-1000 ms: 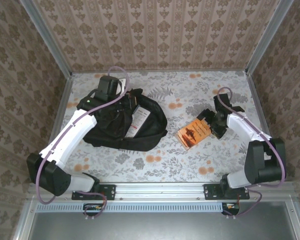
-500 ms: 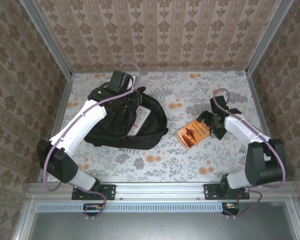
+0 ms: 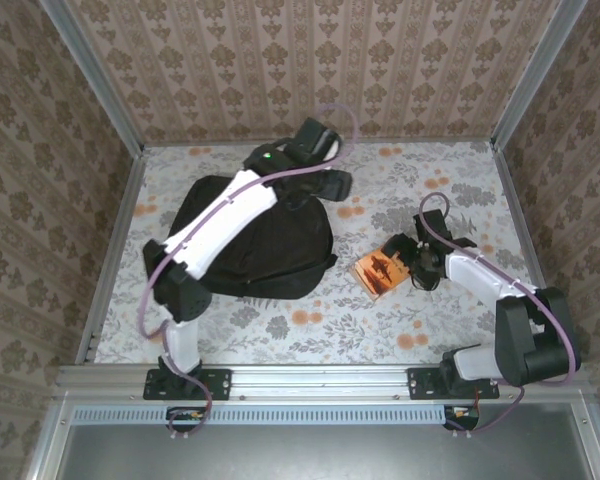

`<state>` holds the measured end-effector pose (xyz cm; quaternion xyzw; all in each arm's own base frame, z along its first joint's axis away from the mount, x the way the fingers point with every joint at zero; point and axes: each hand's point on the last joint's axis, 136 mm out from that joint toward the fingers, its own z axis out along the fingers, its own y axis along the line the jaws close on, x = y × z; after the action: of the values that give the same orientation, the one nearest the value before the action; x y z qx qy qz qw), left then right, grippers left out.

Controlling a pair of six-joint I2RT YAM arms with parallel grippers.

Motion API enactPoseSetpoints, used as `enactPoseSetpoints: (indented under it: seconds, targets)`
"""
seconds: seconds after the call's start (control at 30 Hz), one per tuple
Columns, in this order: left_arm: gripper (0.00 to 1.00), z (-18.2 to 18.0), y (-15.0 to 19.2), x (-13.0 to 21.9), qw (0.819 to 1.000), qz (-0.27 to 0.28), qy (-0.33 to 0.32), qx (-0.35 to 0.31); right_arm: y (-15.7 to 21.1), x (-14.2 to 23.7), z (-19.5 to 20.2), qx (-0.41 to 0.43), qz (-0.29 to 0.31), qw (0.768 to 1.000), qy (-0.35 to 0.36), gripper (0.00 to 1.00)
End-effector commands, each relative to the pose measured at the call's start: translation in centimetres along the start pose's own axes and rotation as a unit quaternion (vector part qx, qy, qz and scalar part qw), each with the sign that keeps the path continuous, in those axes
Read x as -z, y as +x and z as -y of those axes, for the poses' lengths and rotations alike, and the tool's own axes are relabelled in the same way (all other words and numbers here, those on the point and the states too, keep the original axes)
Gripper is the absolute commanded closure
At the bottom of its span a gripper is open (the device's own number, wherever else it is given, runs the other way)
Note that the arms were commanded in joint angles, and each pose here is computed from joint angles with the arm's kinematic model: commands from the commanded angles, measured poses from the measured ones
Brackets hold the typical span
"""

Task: Pack the student bag

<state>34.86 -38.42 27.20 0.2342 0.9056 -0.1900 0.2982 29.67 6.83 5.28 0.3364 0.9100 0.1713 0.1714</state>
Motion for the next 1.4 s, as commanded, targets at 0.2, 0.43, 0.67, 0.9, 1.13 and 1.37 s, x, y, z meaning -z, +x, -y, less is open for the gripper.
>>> enactPoseSetpoints:
  seconds: [0.2, 0.43, 0.67, 0.9, 1.13, 1.37]
  targets:
    - [0.34, 5.0, 4.5, -11.5, 0.984, -0.130, 0.117, 0.039, 0.2, -0.1, -0.8, -0.046, -0.005, 0.993, -0.108, 0.00]
    - [0.32, 5.7, 8.2, -15.2, 0.970, -0.179, 0.152, 0.062, 0.1, -0.7, 0.1, -0.078, -0.006, 0.986, -0.149, 0.00]
    - [0.32, 5.7, 11.4, -17.5, 0.961, -0.217, 0.153, 0.079, 0.3, -1.6, -0.5, -0.071, -0.027, 0.985, -0.157, 0.00]
    - [0.40, 6.0, 14.0, -19.2, 0.951, -0.251, 0.155, 0.096, 0.3, -0.9, -2.8, -0.058, -0.033, 0.972, -0.227, 0.00]
    - [0.52, 6.3, 15.6, -20.0, 0.941, -0.267, 0.166, 0.123, -0.5, 1.9, -5.9, -0.044, -0.013, 0.948, -0.314, 0.00]
    - [0.74, 6.5, 16.2, -20.3, 0.937, -0.271, 0.174, 0.134, -0.7, 3.6, -7.4, -0.039, -0.002, 0.931, -0.363, 0.00]
